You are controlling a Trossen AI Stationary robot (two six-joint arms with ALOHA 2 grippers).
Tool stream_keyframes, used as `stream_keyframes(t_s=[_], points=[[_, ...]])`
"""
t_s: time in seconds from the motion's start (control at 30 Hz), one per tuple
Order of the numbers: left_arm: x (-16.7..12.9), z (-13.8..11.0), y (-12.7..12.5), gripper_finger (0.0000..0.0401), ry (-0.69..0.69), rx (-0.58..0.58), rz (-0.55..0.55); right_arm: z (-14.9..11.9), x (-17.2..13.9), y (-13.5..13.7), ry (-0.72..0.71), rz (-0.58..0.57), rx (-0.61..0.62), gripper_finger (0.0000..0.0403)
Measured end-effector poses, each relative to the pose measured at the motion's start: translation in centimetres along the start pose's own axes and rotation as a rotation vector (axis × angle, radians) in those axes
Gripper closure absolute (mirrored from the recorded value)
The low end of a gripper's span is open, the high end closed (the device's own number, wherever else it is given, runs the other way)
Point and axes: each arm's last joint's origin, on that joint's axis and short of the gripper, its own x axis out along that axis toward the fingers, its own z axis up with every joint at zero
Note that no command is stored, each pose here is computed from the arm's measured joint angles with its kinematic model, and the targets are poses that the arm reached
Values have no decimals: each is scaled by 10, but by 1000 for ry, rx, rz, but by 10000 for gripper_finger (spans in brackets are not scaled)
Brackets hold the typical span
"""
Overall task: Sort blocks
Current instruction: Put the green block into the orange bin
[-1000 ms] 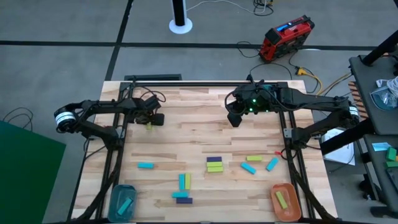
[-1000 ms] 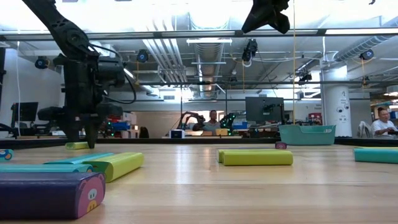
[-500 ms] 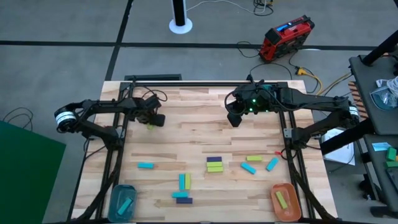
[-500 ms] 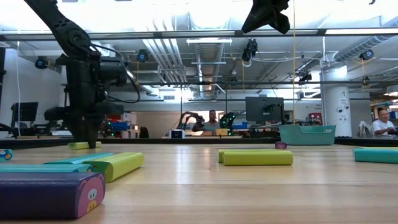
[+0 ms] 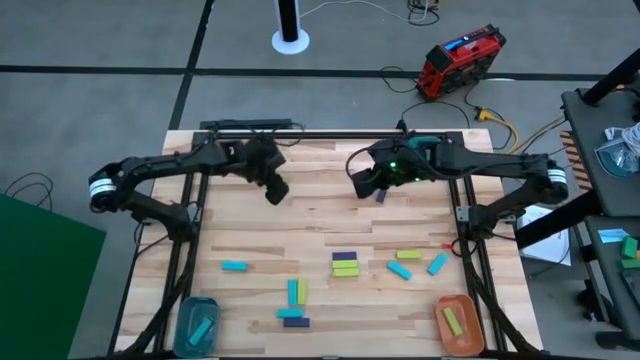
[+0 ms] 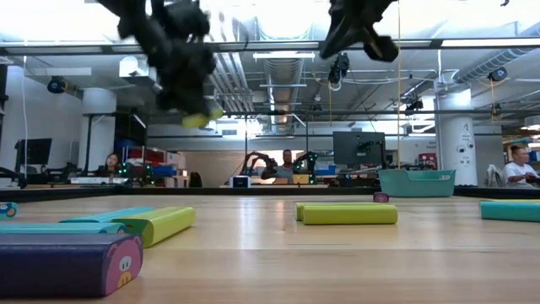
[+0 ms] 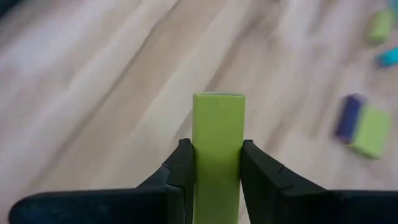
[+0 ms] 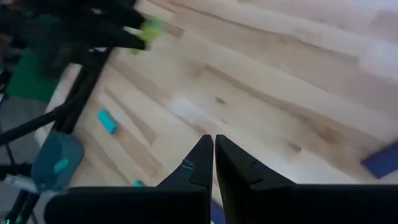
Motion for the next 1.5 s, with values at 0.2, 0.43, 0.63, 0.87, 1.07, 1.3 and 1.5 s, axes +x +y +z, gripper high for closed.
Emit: stream_keyframes(t_s=[0.2,0.43,0.63,0.87,1.07,1.3,1.5], points=[[-26,27,-28,330,-135,98,12,6,22,-1,10,-36,18,373],[-34,31,-49,330,-183,131,-4,21,25,13,-50,32,-8,300],[-33,29,-73,330,-268,169,-84,31,28,24,-14,148,-14,230],[-33,23,-88,330,-303,254,-29,34,40,32,72,212,15,179],[-26,20,-94,330,-287,322,-2,38,43,38,91,244,9,155],[-8,18,-104,330,-245,390,-4,39,43,40,93,256,15,147],[0,33,-114,330,-257,424,-4,36,49,37,137,228,26,155]])
